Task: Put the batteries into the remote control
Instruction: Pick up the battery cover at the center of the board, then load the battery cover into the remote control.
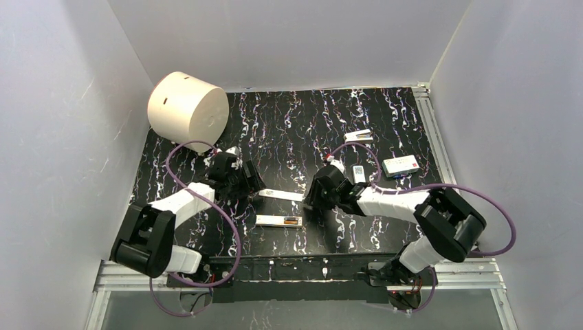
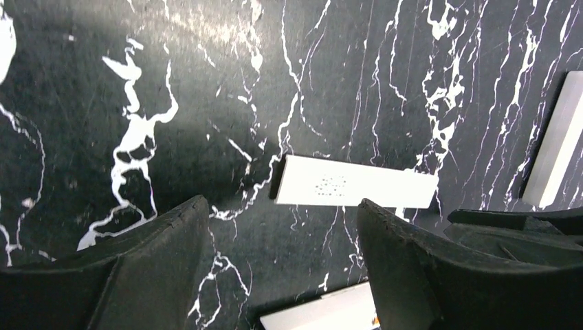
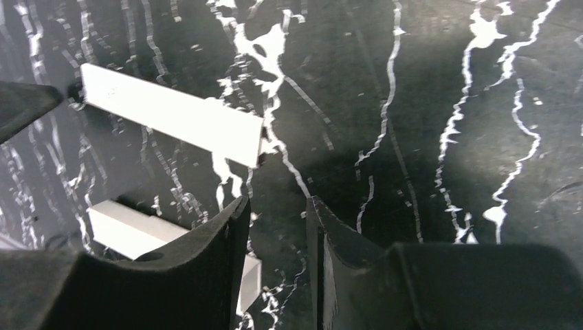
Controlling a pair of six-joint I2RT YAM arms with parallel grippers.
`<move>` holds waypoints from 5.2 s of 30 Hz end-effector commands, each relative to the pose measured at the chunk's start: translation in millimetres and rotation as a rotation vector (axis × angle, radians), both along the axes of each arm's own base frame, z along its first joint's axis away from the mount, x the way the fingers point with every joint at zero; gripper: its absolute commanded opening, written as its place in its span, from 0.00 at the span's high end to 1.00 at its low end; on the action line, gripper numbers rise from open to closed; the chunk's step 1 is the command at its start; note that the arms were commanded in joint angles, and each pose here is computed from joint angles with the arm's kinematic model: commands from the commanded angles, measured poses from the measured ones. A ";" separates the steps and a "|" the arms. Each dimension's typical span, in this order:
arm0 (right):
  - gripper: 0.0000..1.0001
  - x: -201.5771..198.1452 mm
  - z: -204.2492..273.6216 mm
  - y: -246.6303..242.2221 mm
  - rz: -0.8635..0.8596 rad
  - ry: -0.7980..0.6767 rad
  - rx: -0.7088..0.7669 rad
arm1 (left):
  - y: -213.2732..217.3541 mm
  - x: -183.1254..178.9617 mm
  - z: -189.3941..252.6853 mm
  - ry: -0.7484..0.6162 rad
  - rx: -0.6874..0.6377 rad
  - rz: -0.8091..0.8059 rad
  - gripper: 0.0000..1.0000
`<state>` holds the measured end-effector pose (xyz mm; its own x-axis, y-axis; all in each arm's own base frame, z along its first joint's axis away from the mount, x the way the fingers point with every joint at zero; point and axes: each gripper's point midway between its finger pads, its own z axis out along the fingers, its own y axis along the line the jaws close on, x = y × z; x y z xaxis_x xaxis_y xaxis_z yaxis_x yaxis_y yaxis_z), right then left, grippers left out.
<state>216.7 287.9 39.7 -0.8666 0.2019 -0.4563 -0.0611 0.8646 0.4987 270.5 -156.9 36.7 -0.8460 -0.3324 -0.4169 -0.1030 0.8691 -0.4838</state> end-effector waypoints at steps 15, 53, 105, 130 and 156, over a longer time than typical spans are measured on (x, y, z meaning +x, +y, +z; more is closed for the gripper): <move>0.58 7.4 -35.3 12.3 0.010 0.103 0.020 | -28.2 -12.4 -25.7 0.150 -0.152 -0.090 0.62; 0.64 -10.0 -85.7 -6.1 0.044 0.180 -0.093 | -47.0 -8.0 52.9 0.180 -0.628 -0.122 0.84; 0.24 -14.5 250.2 15.8 0.182 -0.290 1.094 | -59.7 -55.1 250.3 -0.012 -0.862 -0.418 1.00; 0.99 -17.6 245.1 29.8 0.243 -0.196 1.056 | -49.8 -64.0 251.0 -0.093 -0.731 -0.383 0.54; 0.99 -59.4 67.8 42.4 0.171 0.042 0.487 | 22.8 -98.9 60.9 0.192 -0.226 0.056 0.30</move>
